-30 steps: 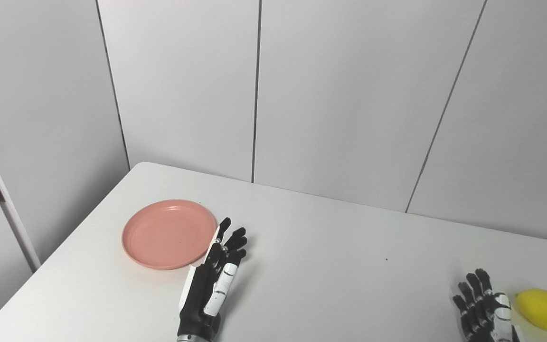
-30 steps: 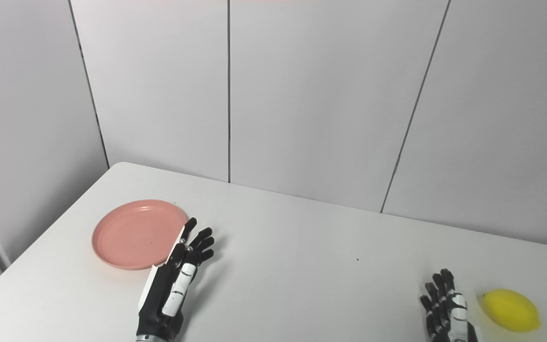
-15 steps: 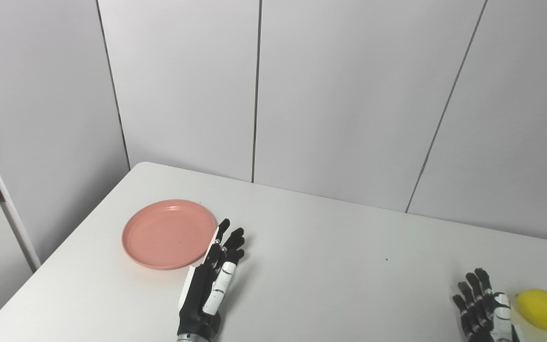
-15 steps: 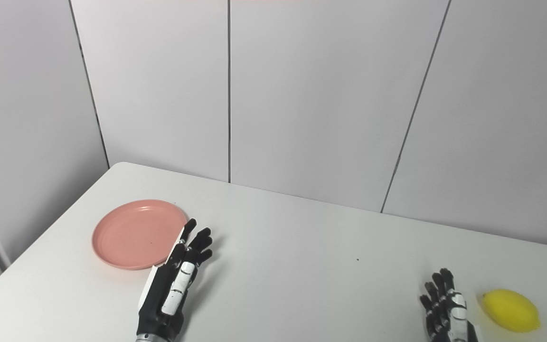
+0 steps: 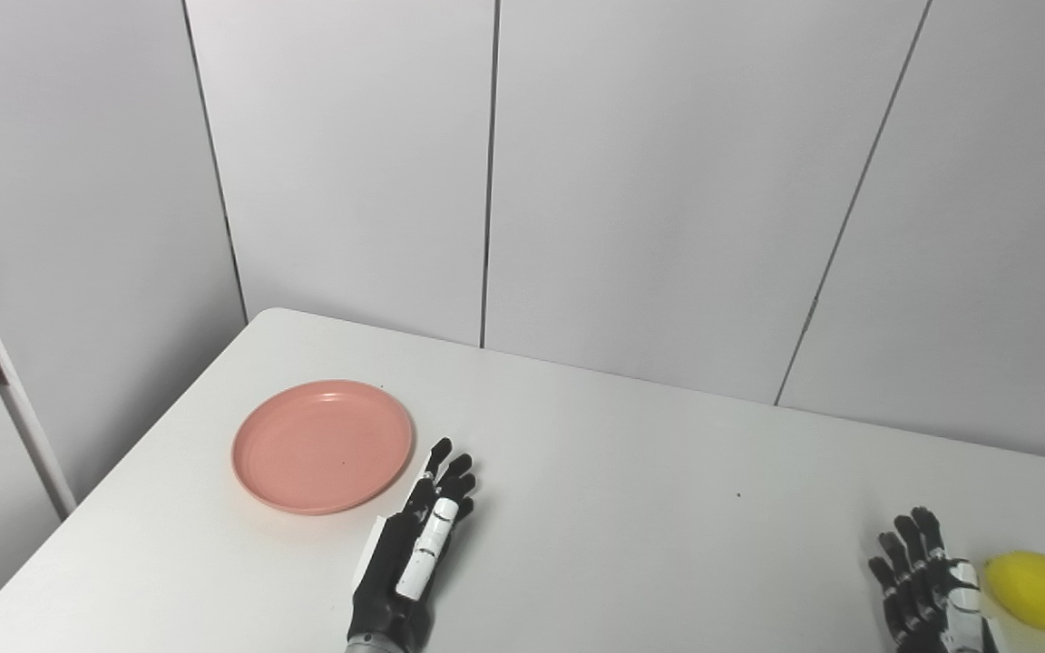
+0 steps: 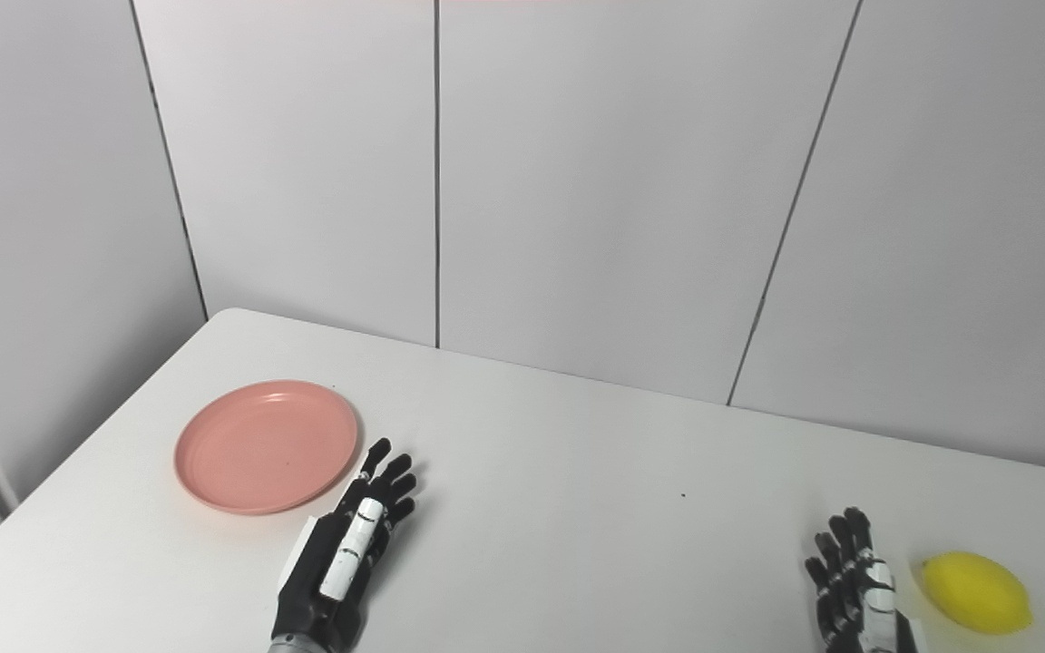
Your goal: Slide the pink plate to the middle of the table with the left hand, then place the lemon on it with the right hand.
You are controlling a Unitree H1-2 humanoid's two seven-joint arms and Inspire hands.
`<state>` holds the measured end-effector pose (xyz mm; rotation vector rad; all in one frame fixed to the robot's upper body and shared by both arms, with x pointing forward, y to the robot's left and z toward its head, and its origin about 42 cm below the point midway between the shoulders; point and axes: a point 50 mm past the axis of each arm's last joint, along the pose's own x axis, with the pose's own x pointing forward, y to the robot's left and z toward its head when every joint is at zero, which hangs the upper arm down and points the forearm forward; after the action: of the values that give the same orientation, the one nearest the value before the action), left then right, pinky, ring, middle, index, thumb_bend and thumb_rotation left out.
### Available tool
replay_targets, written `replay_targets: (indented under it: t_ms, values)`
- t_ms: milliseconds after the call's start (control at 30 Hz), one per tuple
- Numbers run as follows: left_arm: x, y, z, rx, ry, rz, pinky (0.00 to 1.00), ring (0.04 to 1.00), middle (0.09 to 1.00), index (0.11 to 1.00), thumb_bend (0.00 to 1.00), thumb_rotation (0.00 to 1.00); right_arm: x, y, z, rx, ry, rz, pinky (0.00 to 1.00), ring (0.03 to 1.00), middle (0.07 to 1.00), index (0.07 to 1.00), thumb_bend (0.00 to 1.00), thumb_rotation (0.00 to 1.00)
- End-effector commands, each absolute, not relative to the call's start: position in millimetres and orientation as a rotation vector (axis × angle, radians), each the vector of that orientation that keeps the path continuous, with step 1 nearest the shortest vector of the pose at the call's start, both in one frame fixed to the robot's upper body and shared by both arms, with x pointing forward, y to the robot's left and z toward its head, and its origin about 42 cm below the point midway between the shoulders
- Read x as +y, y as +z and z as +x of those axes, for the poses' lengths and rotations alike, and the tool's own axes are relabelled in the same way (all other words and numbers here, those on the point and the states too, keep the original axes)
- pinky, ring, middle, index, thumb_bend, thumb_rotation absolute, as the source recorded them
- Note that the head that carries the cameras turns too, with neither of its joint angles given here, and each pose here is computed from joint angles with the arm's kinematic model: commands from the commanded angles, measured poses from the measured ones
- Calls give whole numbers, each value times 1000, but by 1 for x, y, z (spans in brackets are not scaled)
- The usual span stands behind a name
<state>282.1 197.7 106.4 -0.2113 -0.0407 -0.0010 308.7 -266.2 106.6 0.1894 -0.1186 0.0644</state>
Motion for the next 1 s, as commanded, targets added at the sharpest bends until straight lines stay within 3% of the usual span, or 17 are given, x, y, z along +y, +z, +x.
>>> replay_targets:
  t_ms: [0,467,700,767,967]
  values:
    - [206,81,262,96,11,-231,935,937,941,954,715,766,-268,58,281,19,20,219,1000,1000,1000,1000,773,1000]
    - [217,143,289,-12,-67,-241,909,919,913,937,790,768,-263,59,280,30,19,235,1000,1000,1000,1000,763,1000]
    - [226,173,305,-31,-76,-198,957,934,934,953,820,862,-263,59,278,30,15,242,1000,1000,1000,1000,753,1000]
    - [229,184,310,-38,-76,-196,978,951,954,959,908,933,-263,59,277,31,15,244,1000,1000,1000,1000,765,1000]
    - [240,215,324,-72,-100,-229,1000,995,985,995,973,959,-265,61,276,33,16,251,1000,1000,1000,1000,792,1000]
